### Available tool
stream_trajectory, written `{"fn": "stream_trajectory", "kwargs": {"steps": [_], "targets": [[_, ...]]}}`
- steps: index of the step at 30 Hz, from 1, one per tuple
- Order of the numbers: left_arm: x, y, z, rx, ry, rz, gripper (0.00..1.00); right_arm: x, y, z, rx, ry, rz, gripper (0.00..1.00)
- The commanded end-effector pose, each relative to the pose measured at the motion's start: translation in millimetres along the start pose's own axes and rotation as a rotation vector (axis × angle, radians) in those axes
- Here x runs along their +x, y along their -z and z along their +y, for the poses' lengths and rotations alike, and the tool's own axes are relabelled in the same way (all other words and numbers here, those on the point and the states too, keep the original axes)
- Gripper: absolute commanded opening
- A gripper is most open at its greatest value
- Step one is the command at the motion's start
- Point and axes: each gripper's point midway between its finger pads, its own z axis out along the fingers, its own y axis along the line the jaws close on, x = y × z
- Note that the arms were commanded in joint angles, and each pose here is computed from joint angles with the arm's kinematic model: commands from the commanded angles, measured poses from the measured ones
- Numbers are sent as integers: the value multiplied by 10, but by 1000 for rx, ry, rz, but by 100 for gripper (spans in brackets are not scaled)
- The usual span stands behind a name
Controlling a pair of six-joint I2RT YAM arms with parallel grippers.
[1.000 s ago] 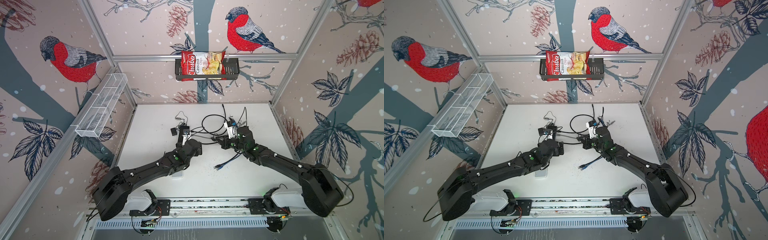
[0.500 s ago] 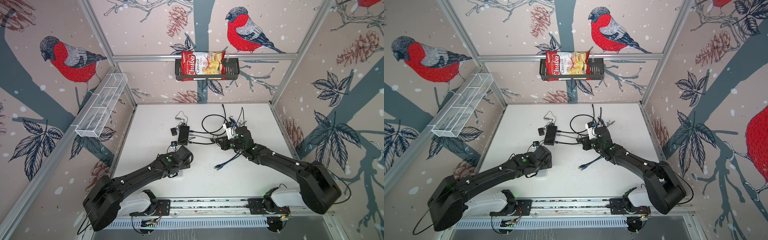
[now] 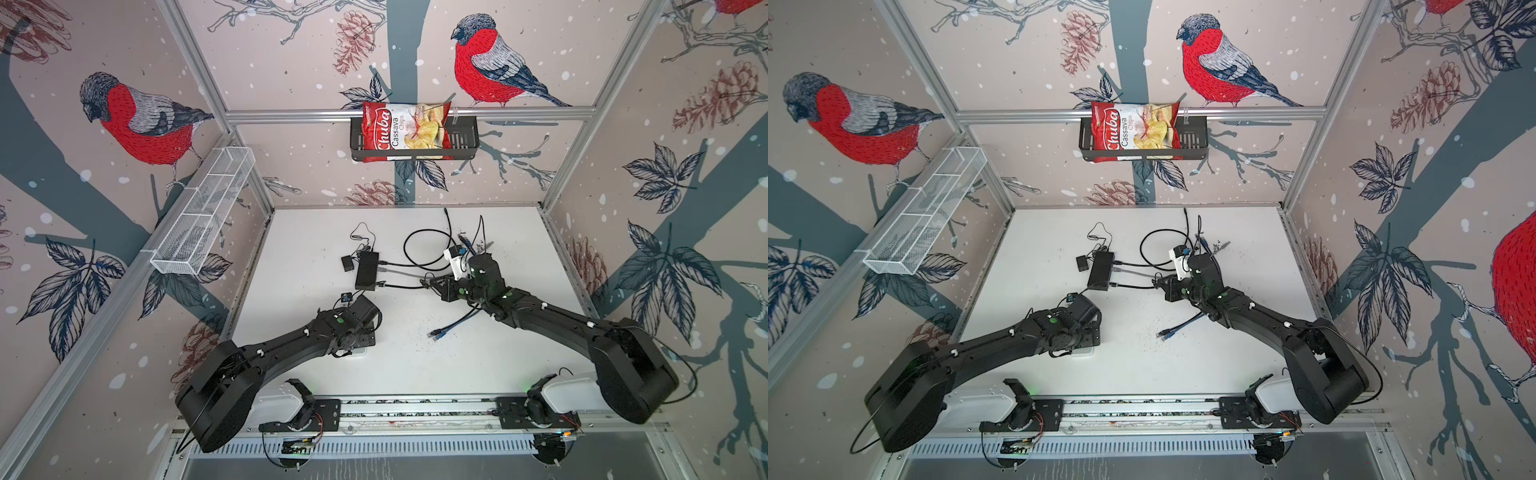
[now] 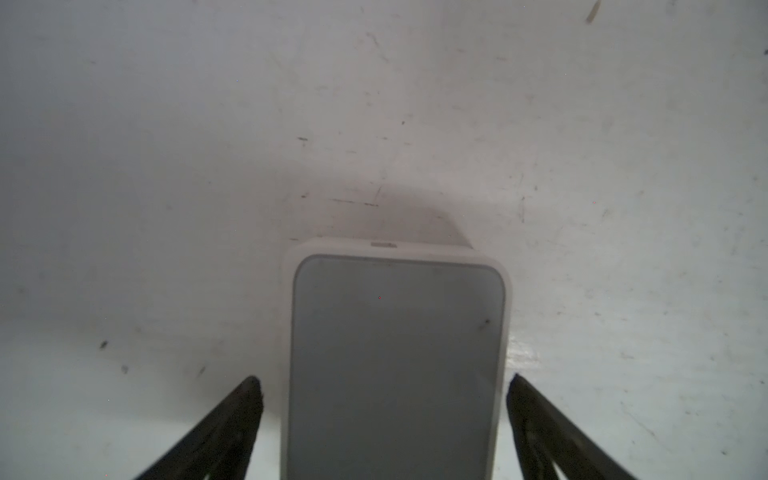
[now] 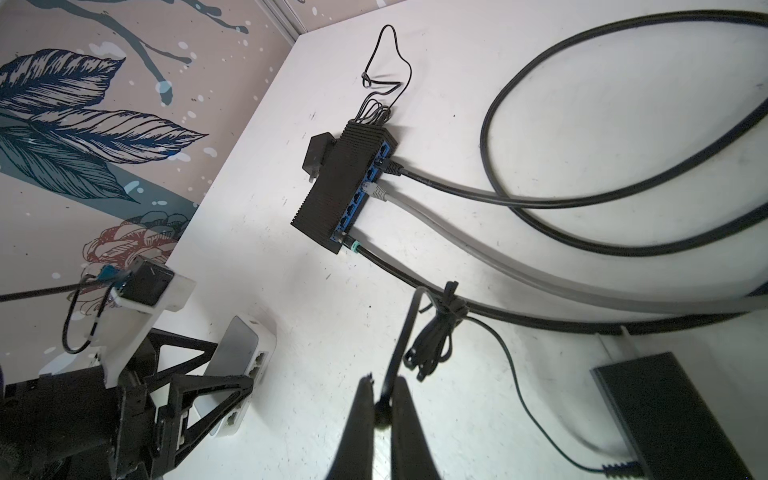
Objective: Insert the plug into the switch port
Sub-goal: 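Close the left gripper on the white router box, then lift and carry the white router toward the cord plug in the right gripper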
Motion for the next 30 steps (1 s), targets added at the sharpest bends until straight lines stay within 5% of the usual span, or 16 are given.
{"fn": "stream_trajectory", "kwargs": {"steps": [1, 14, 23, 30], "targets": [[-11, -43, -42, 13, -30, 5, 82, -68, -11, 59, -26, 19, -22, 5], [-62, -135, -106, -3, -108, 11, 42, -65, -16, 61, -29, 19, -22, 6], [-613, 386, -882, 276, -321, -364, 36, -132, 31, 110, -44, 16, -55, 6], [-702, 627, -1308, 449, -499, -609, 34, -188, 109, 234, -99, 26, -78, 6]]}}
